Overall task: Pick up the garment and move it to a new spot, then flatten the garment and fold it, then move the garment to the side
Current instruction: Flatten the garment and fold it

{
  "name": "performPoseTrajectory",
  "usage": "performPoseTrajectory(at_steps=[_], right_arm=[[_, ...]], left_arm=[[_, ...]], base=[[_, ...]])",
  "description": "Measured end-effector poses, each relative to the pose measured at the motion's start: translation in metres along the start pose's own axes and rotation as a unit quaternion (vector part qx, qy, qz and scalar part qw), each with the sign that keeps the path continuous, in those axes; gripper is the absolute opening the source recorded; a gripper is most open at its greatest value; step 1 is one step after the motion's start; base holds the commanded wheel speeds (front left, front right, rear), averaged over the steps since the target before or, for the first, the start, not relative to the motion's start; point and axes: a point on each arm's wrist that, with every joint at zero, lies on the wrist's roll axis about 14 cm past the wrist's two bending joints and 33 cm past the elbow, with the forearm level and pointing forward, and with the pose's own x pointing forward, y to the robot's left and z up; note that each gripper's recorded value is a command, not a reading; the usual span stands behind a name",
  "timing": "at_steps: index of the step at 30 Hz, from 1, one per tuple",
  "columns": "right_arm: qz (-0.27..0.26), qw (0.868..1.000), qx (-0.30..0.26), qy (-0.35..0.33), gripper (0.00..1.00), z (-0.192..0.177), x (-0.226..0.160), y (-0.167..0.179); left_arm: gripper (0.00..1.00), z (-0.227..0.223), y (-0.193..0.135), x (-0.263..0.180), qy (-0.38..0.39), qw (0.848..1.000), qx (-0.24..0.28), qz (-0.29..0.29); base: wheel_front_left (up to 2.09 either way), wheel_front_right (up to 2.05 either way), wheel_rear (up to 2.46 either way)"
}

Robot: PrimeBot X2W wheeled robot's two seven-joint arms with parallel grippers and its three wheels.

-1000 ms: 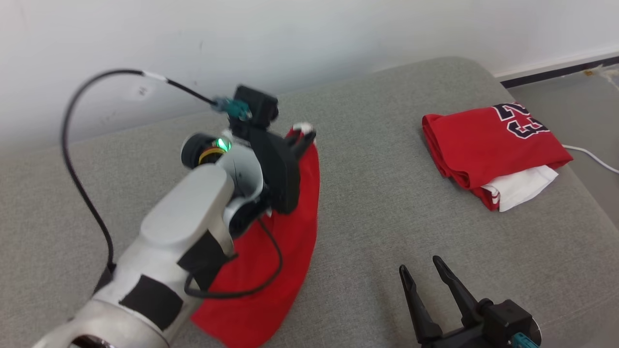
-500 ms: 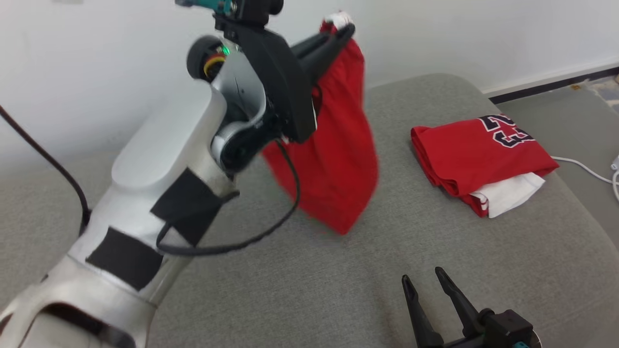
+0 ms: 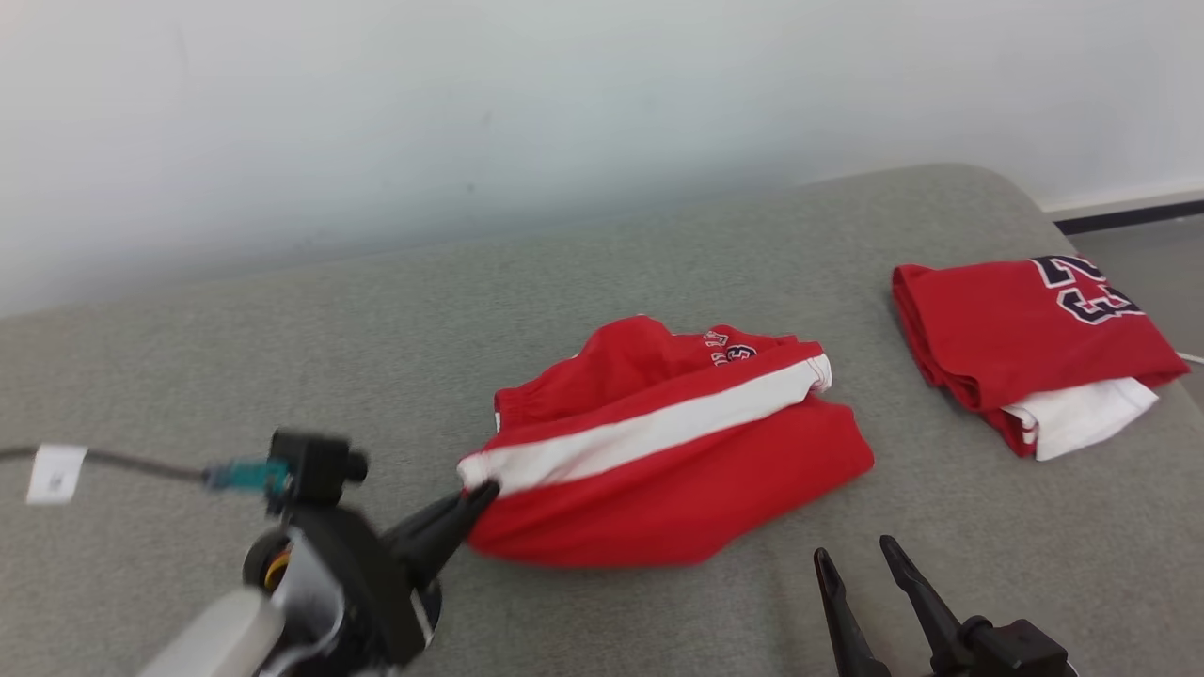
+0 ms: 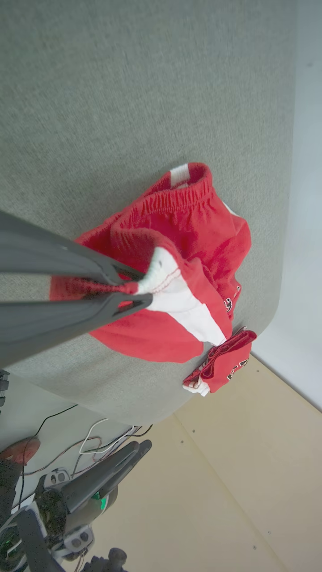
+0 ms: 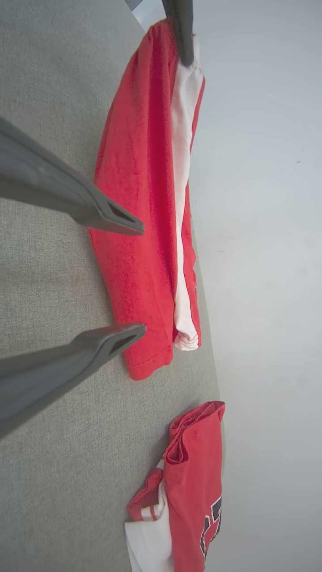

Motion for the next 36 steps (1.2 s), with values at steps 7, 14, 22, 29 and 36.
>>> performPoseTrajectory(at_steps=[7,14,22,29,36], right_arm=[[0.031,1.000,-0.001,0.005,1.00,-0.003,0.008,0.014],[0.049,0.999,-0.002,0.005,1.00,-0.003,0.008,0.023],[0.060,0.998,-0.006,0.001,1.00,0.000,0.003,0.029],[0.069,0.998,-0.008,-0.002,1.00,0.002,0.002,0.035],[0.074,0.997,-0.008,-0.006,1.00,0.004,0.006,0.036]], left_arm=[[0.00,-0.036,0.028,-0.052,-0.019,0.998,-0.023,0.061],[0.00,-0.036,0.042,-0.081,-0.073,0.991,0.011,0.113],[0.39,-0.056,0.052,-0.100,-0.070,0.986,0.018,0.148],[1.00,-0.044,0.070,-0.121,-0.111,0.971,0.048,0.208],[1.00,-0.026,0.079,-0.147,-0.166,0.943,0.088,0.274]], base=[[0.00,0.00,0.00],[0.00,0.00,0.00],[0.00,0.00,0.00],[0.00,0.00,0.00],[0.00,0.00,0.00]])
